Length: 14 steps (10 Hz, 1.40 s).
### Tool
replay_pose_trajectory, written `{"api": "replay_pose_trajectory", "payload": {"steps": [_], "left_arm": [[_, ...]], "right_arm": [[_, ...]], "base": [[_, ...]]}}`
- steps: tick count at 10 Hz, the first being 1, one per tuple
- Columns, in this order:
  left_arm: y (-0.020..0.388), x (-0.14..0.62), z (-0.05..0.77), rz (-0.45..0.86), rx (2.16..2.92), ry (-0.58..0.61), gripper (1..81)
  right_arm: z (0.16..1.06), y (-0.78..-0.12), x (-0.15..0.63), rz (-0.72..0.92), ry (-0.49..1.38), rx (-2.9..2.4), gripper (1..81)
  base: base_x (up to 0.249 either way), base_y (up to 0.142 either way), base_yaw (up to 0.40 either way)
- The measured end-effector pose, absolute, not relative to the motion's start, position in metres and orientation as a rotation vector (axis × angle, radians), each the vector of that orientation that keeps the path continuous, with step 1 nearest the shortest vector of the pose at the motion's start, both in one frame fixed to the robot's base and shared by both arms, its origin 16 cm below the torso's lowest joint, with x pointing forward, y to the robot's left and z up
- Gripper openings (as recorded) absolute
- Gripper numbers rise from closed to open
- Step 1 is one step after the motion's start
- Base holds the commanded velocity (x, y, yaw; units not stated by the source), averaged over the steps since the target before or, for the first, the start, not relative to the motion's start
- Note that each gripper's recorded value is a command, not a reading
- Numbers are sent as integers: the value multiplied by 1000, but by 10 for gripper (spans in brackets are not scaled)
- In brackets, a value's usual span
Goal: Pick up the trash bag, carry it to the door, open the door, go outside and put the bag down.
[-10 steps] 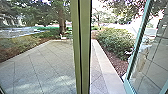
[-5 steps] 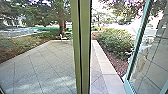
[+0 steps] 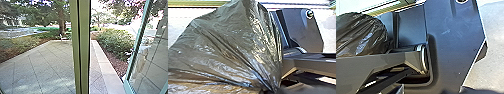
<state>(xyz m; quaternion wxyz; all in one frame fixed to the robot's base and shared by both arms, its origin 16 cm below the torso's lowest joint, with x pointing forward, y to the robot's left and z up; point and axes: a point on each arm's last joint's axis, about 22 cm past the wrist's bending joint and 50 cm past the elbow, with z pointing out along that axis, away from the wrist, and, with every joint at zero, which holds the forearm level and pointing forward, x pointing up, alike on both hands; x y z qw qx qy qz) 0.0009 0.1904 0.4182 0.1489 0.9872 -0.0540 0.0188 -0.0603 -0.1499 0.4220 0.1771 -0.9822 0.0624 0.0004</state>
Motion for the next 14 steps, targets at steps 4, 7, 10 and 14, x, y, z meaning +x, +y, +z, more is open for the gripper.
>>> {"api": "replay_pose_trajectory", "payload": {"steps": [4, 7, 10, 14], "left_arm": [[183, -1, 419, 48, 2827, -156, 10], [188, 0, 418, 49, 2835, -156, 10], [186, 0, 419, 51, 2832, -156, 10], [188, 0, 418, 52, 2835, -162, 10]], "right_arm": [[421, -153, -60, -1, 175, -2785, 811], [422, -149, -62, 3, 176, -2779, 811], [422, -148, -64, 6, 177, -2779, 811], [423, -146, -64, 5, 177, -2776, 811]], "base": [[0, -93, 0], [0, -98, 0], [0, -103, 0], [0, -119, 0]]}}
